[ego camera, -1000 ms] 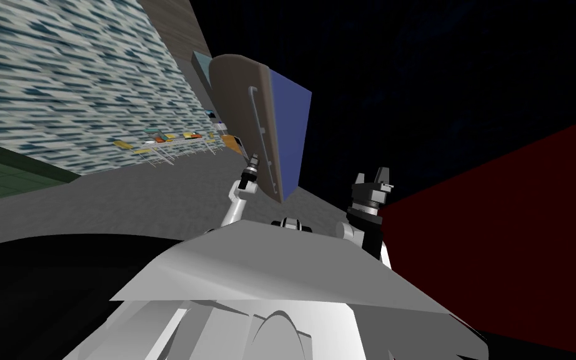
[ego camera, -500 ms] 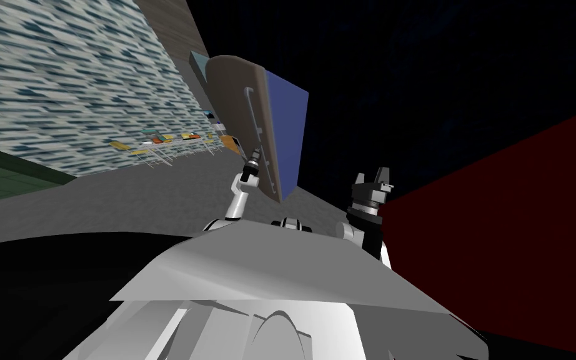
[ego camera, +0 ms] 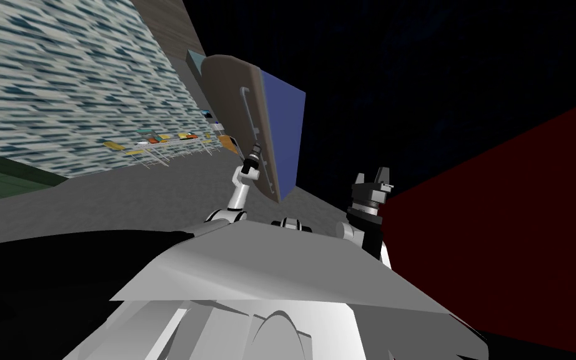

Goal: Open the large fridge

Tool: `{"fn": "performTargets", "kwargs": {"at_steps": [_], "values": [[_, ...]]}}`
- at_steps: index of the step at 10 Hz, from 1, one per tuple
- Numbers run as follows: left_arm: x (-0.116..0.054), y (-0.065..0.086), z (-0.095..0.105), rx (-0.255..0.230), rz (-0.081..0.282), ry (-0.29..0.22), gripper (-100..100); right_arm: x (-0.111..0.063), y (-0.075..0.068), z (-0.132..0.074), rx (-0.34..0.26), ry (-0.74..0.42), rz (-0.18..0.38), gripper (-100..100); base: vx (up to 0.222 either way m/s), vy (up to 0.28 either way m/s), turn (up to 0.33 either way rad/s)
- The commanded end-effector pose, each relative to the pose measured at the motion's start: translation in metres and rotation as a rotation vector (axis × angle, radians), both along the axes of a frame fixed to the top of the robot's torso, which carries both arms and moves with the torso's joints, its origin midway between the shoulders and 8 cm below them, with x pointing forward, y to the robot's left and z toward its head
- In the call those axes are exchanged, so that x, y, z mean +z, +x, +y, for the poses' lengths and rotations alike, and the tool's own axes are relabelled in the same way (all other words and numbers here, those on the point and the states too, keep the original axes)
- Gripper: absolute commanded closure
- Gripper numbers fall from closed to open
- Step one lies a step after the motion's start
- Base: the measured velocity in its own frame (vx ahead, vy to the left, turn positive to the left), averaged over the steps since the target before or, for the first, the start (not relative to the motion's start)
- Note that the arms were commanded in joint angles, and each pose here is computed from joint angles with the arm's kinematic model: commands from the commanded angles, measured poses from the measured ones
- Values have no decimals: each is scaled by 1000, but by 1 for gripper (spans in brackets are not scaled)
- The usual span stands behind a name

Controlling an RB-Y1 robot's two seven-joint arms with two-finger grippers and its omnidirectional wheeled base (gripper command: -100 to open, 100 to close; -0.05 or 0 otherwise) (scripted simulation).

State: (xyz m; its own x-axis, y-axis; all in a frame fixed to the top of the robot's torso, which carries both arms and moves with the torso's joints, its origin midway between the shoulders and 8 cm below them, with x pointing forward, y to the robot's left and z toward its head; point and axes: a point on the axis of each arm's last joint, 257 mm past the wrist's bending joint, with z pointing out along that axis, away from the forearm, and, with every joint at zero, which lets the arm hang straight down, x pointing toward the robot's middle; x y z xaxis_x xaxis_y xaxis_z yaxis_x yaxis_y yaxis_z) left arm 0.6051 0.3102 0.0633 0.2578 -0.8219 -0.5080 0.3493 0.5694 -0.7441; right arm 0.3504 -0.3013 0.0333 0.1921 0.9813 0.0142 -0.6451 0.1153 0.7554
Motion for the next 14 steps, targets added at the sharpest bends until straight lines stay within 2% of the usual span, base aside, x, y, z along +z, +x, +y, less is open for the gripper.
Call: {"fn": "performTargets", "kwargs": {"at_steps": [1, 2, 3, 4, 5, 6, 7, 8, 9, 10, 12, 13, 14], "values": [[12, 20, 5, 29, 28, 15, -100, 0, 0, 0, 0, 0, 0, 0, -5, -52, -11], [19, 20, 2, 25, 17, 15, -100, 0, 0, 0, 0, 0, 0, 0, -1, -26, 1], [15, 34, 14, 59, 65, 28, -100, 0, 0, 0, 0, 0, 0, 0, 4, -43, -21], [34, 36, 7, 50, 39, 26, -100, 0, 0, 0, 0, 0, 0, 0, 7, -45, -8], [29, 48, 20, 83, 84, 40, -100, 0, 0, 0, 0, 0, 0, 0, 12, -70, -11], [44, 50, 15, 78, 70, 36, -100, 0, 0, 0, 0, 0, 0, 0, 10, -61, 0], [49, 51, 13, 75, 61, 36, -100, 0, 0, 0, 0, 0, 0, 0, 5, -26, 1], [48, 62, 26, 110, 107, 45, -100, 0, 0, 0, 0, 0, 0, 0, -1, -53, 2], [61, 64, 21, 104, 91, 43, -100, 0, 0, 0, 0, 0, 0, 0, -8, -56, 19], [57, 72, 36, 140, 139, 52, -100, 0, 0, 0, 0, 0, 0, 0, 5, -68, 8], [80, 75, 28, 129, 112, 47, -100, 0, 0, 0, 0, 0, 0, 0, -6, -48, 23], [64, 86, 48, 172, 183, 51, -100, 0, 0, 0, 0, 0, 0, 0, 10, -51, 4], [81, 85, 42, 164, 159, 50, -100, 0, 0, 0, 0, 0, 0, 0, 2, -61, 22]]}}
